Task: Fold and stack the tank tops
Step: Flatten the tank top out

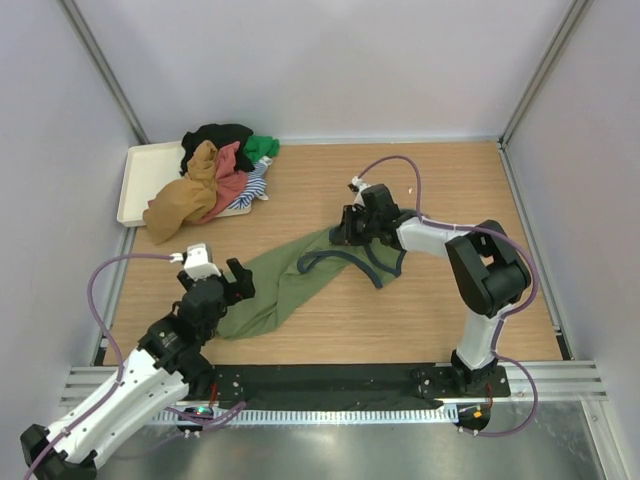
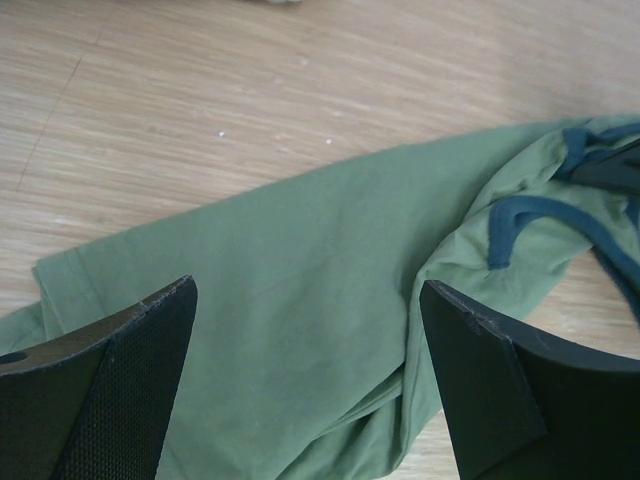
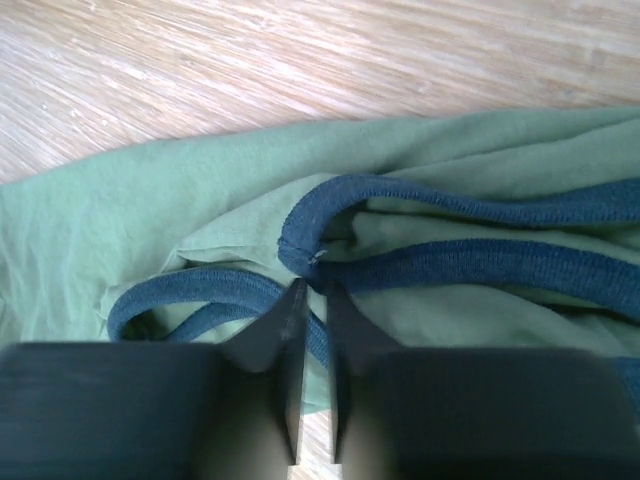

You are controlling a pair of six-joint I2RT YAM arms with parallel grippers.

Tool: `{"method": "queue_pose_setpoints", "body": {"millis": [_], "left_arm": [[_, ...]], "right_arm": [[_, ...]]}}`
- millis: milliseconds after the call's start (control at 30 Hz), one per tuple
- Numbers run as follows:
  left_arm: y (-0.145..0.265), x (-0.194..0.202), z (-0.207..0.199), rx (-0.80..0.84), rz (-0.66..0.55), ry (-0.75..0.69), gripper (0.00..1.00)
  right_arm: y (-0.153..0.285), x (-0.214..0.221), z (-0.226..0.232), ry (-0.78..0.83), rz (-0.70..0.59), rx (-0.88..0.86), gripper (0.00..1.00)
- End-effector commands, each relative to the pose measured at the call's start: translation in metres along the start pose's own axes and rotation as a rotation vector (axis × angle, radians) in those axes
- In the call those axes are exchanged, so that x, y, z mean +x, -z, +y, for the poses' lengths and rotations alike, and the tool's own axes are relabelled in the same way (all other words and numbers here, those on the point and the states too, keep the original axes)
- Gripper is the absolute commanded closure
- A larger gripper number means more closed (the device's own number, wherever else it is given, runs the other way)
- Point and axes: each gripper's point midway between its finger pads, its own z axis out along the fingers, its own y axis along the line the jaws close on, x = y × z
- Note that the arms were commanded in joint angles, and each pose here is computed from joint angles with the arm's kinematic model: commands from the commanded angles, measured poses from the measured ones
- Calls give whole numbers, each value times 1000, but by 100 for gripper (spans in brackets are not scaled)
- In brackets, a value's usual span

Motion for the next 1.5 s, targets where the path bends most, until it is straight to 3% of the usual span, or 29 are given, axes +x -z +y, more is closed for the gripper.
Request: {"method": "queue_pose_setpoints", "body": {"millis": [0,33,67,233,367,467,500,567,600,633,800,1033,1167,1467], "left_arm": [[-8,-8,-8,-6,-10,-11,7],[-10,-8,-10,-9,-3,-20,7],[-11,-6,-11,-11,6,-29,7],[-22,5,-17,-10,58,-73,7],[-28,13,-24,7,100,-104,7],[-31,17,-26,3,118,-118,6],[-31,18,-26,1,123,-122,6],[-33,19,-27,3,130,-128,6],[-33,19,-28,5,132,-129,6],[-34,19,-28,5,132,-129,6],[-33,19,-28,10,128,-130,6],[-32,18,-29,20,126,-128,6],[-31,18,-29,22,127,-128,6],[-31,18,-29,24,127,-129,6]], "right_arm": [[2,-18,10,47,-75,-34,87],[6,-25,8,52,-109,-9,97],[9,-24,4,51,-117,14,99],[51,-45,-20,16,-291,148,99],[104,-55,-65,-114,-466,264,99],[124,-52,-90,-201,-536,280,99],[125,-52,-79,-191,-532,218,99],[124,-53,-73,-168,-531,184,88],[119,-51,-67,-157,-507,140,72],[116,-51,-63,-148,-498,117,65],[105,-51,-52,-131,-458,43,51],[94,-49,-66,-138,-424,101,41],[109,-56,-84,-145,-487,229,41],[138,-61,-97,-127,-580,342,41]]}}
